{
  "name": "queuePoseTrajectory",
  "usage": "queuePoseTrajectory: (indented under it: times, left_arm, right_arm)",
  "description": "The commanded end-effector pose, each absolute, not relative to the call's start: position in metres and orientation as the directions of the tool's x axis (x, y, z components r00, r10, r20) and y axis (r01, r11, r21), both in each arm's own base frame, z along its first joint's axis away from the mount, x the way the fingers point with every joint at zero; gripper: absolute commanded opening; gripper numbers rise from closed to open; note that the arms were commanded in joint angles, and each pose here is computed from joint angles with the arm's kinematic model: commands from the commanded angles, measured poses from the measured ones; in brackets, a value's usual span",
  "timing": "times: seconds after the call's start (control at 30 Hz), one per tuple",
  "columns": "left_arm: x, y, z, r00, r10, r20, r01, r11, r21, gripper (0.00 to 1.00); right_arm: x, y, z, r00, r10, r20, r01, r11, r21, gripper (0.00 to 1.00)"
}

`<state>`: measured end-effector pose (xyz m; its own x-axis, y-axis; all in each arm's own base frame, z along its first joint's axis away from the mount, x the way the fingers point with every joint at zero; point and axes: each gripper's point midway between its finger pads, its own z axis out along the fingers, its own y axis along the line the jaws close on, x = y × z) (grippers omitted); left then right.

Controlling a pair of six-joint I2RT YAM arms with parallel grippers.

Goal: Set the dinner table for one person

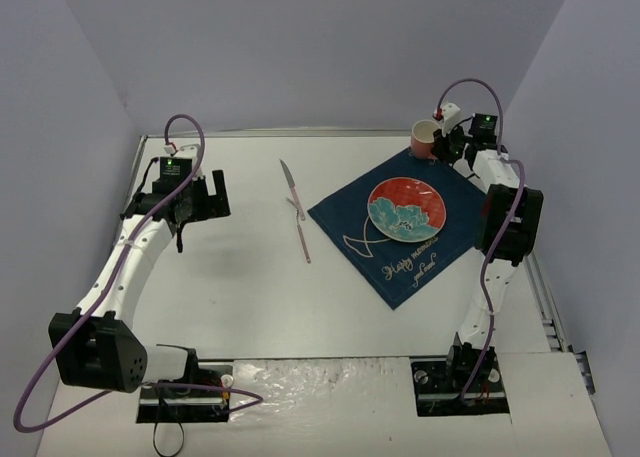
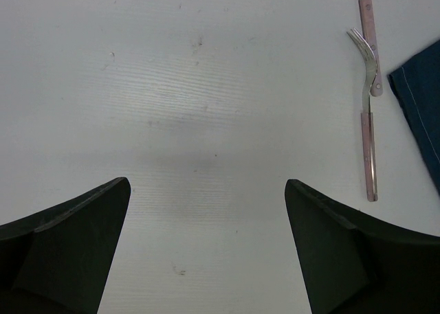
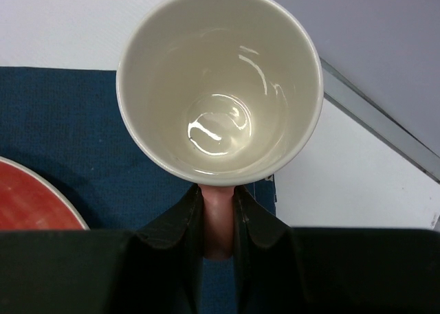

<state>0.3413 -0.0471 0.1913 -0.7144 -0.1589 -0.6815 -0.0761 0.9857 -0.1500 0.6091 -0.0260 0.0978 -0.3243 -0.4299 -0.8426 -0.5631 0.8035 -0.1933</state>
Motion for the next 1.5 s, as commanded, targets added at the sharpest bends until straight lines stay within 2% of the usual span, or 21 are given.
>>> queuePoseTrajectory:
  times: [0.0,0.37,0.6,0.8,0.93,1.1,1.3,1.37,1.47]
  left_arm:
    - [0.352,-0.043,0.205,-0.666,-0.153,-0.73,-0.071,0.987,-0.143,0.93]
    - [0.353,-0.043,0.202,-0.672,-0.151,-0.725,-0.072,0.988,-0.139,0.93]
    - [0.353,-0.044,0.202,-0.673,-0.151,-0.724,-0.07,0.988,-0.141,0.93]
    - [0.353,-0.043,0.201,-0.676,-0.151,-0.722,-0.071,0.988,-0.14,0.93]
    - [0.353,-0.044,0.201,-0.677,-0.15,-0.72,-0.07,0.988,-0.141,0.93]
    - [0.352,-0.044,0.203,-0.677,-0.151,-0.72,-0.07,0.988,-0.141,0.93]
    - [0.347,-0.042,0.209,-0.672,-0.163,-0.722,-0.08,0.986,-0.147,0.93]
    - [0.346,-0.042,0.213,-0.666,-0.169,-0.727,-0.086,0.985,-0.15,0.93]
    - [0.344,-0.041,0.216,-0.659,-0.181,-0.73,-0.093,0.983,-0.159,0.93]
  right_arm:
    - [0.636,-0.026,0.164,-0.104,-0.462,-0.881,-0.557,0.761,-0.333,0.0]
    - [0.64,-0.025,0.147,-0.115,-0.457,-0.882,-0.577,0.754,-0.315,0.0]
    - [0.639,-0.029,0.135,-0.134,-0.456,-0.88,-0.579,0.757,-0.305,0.06]
    - [0.638,-0.037,0.133,-0.149,-0.461,-0.875,-0.563,0.767,-0.309,0.3]
    - [0.637,-0.04,0.141,-0.147,-0.468,-0.871,-0.547,0.772,-0.323,0.55]
    - [0.634,-0.04,0.168,-0.136,-0.449,-0.883,-0.514,0.794,-0.325,0.76]
    - [0.619,-0.032,0.219,-0.116,-0.382,-0.917,-0.398,0.864,-0.31,0.88]
    - [0.609,-0.025,0.218,-0.128,-0.33,-0.935,-0.381,0.887,-0.261,0.89]
    - [0.598,-0.001,0.245,-0.074,-0.27,-0.96,-0.361,0.905,-0.227,0.92]
